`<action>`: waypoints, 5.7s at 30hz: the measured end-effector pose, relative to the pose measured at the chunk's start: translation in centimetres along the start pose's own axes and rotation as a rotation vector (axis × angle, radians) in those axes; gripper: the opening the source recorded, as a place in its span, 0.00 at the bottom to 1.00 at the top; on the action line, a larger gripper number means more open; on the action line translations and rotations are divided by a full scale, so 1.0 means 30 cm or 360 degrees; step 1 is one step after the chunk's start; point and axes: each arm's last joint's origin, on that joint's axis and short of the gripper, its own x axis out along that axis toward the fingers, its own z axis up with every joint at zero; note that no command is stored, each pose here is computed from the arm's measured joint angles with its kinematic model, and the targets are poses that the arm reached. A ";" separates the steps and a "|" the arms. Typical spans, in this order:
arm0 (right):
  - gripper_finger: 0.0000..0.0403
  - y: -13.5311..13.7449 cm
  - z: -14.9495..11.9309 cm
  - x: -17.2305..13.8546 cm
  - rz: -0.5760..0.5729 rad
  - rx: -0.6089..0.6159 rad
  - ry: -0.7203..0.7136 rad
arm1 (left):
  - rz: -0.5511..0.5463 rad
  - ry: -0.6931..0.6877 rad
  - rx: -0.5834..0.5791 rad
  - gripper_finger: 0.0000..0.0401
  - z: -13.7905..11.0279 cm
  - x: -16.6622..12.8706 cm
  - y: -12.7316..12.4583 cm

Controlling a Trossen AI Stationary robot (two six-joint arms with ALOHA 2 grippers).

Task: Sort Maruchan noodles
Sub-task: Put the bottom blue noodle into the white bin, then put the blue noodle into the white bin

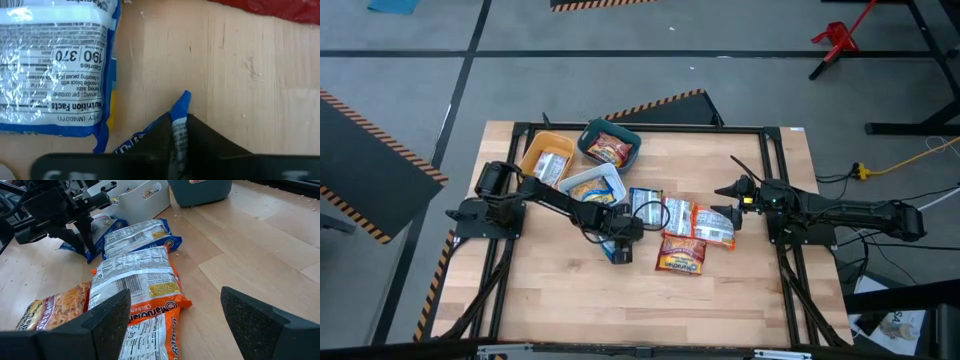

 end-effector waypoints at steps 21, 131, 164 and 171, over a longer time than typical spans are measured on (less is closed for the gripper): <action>0.74 0.000 0.000 0.000 -0.0003 0.0000 -0.0001 | -0.0157 -0.0391 -0.0244 0.02 0.243 -0.150 -0.088; 0.74 -0.001 0.000 0.000 -0.0008 -0.0001 -0.0002 | 0.0333 -0.0144 -0.0575 0.45 0.263 -0.254 -0.002; 0.74 0.000 0.000 0.000 0.0004 -0.0001 0.0001 | 0.0391 -0.0008 -0.0858 0.57 0.110 -0.036 0.067; 0.74 0.000 0.000 0.000 0.0004 0.0000 0.0001 | 0.0416 0.0047 -0.0878 0.57 0.093 0.009 0.065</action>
